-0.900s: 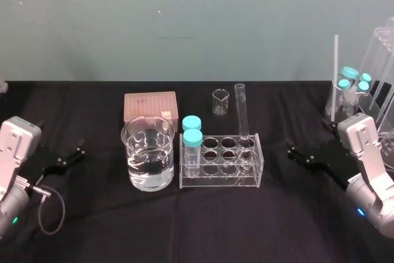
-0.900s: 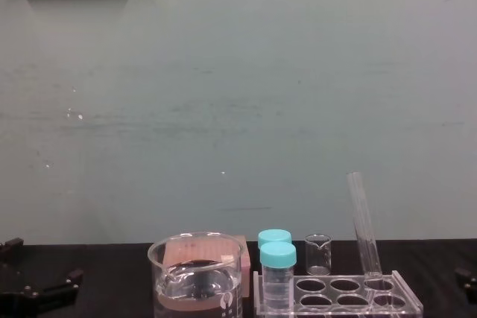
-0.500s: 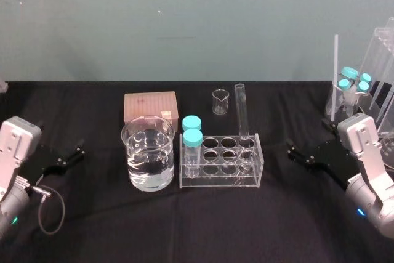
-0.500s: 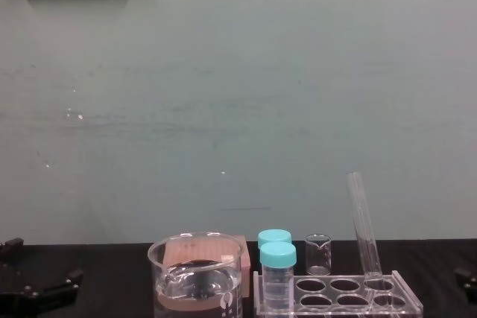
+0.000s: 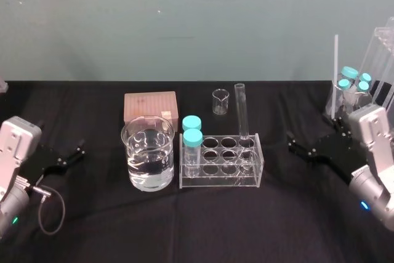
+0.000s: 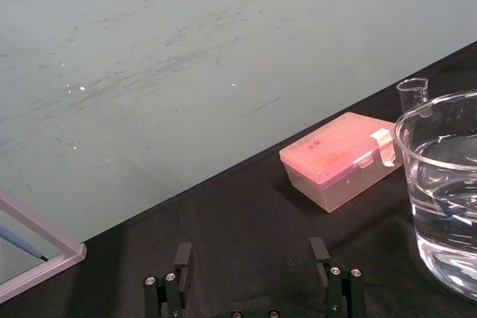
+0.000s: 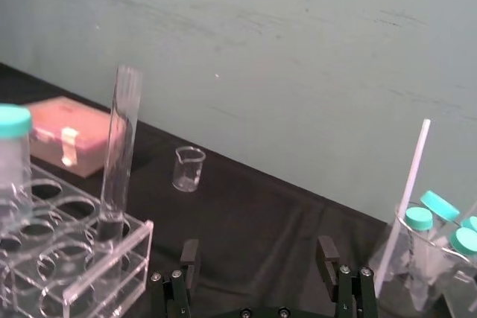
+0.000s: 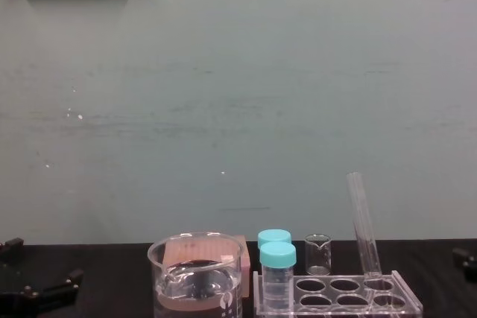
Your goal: Hold the test tube with one hand and immerse one end into the beaker, then return it to the test tube rack.
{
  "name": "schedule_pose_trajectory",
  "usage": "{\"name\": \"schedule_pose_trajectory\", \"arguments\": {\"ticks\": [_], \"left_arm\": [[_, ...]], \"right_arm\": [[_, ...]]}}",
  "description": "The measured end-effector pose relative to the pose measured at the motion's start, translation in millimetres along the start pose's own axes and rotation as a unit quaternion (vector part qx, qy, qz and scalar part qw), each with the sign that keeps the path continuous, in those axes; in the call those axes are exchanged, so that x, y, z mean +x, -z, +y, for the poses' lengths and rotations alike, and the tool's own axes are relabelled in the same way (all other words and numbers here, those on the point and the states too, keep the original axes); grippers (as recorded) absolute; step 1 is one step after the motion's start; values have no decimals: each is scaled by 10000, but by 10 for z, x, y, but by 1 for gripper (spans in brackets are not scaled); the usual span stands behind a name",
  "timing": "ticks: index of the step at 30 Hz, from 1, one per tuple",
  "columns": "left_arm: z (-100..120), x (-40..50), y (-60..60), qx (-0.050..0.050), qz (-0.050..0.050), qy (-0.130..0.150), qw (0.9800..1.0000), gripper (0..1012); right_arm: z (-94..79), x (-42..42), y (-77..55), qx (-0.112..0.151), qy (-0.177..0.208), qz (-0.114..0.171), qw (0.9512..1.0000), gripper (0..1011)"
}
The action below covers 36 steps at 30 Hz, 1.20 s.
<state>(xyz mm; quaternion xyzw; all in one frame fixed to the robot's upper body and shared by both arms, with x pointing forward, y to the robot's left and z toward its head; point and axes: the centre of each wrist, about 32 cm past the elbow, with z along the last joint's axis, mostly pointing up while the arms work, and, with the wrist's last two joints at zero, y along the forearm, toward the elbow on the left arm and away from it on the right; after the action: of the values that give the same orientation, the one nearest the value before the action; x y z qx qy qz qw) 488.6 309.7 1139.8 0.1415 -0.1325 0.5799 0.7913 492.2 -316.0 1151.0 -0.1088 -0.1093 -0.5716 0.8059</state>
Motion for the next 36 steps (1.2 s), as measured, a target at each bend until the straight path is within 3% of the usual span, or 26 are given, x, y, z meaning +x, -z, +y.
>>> {"name": "schedule_pose_trajectory", "arguments": {"ticks": [7, 13, 25, 36], "left_arm": [[0, 0, 0, 0, 0, 0, 10000, 1000], [0, 0, 0, 0, 0, 0, 10000, 1000], [0, 0, 0, 0, 0, 0, 10000, 1000], [0, 0, 0, 0, 0, 0, 10000, 1000]], "right_arm": [[85, 153, -168, 151, -389, 395, 9983, 1000], [218, 208, -315, 343, -877, 645, 9935, 1000], [499, 120, -436, 517, -1682, 867, 9806, 1000], [688, 106, -420, 407, -1881, 837, 9777, 1000]]}}
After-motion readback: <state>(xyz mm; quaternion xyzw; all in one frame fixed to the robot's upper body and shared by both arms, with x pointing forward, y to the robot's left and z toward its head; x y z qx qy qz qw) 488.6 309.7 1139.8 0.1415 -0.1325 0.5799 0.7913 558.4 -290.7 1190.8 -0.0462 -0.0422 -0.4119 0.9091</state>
